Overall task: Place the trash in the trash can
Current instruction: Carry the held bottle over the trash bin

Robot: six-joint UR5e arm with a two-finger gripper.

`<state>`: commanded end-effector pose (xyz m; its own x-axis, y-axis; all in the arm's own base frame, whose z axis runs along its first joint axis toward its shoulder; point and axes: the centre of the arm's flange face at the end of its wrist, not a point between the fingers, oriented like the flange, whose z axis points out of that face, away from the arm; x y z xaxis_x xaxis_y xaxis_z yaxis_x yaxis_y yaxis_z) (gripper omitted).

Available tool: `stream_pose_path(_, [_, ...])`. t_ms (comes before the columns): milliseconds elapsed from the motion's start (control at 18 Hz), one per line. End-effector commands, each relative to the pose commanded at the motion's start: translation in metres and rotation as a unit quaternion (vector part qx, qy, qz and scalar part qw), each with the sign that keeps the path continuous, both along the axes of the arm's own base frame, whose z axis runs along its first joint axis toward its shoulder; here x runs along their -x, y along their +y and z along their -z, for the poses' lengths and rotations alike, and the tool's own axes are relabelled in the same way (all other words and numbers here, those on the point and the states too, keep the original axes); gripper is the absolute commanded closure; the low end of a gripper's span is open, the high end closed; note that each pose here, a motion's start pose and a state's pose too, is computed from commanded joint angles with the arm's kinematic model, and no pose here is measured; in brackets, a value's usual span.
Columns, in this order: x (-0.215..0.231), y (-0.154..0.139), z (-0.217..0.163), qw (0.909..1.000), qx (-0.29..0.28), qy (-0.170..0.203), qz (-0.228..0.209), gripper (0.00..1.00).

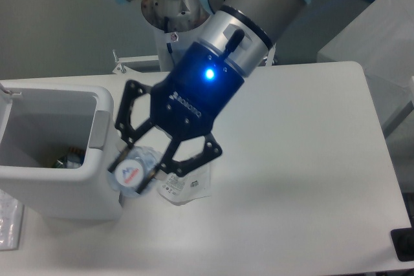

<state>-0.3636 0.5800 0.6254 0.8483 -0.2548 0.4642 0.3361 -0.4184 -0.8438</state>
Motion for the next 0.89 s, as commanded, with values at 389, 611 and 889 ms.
stream_pose_path(389, [-0.028, -0.001, -0.001, 0.9971, -0.002, -0.071, 0.029, 0.97])
stream_pose_path(611, [-0.062, -0.003, 0.027, 0.9960, 0.008, -0.075, 0.048, 0.96])
stream_pose_path(889, [-0.095, -0.003, 0.074, 0.9959, -0.002, -0.034, 0.083, 0.89])
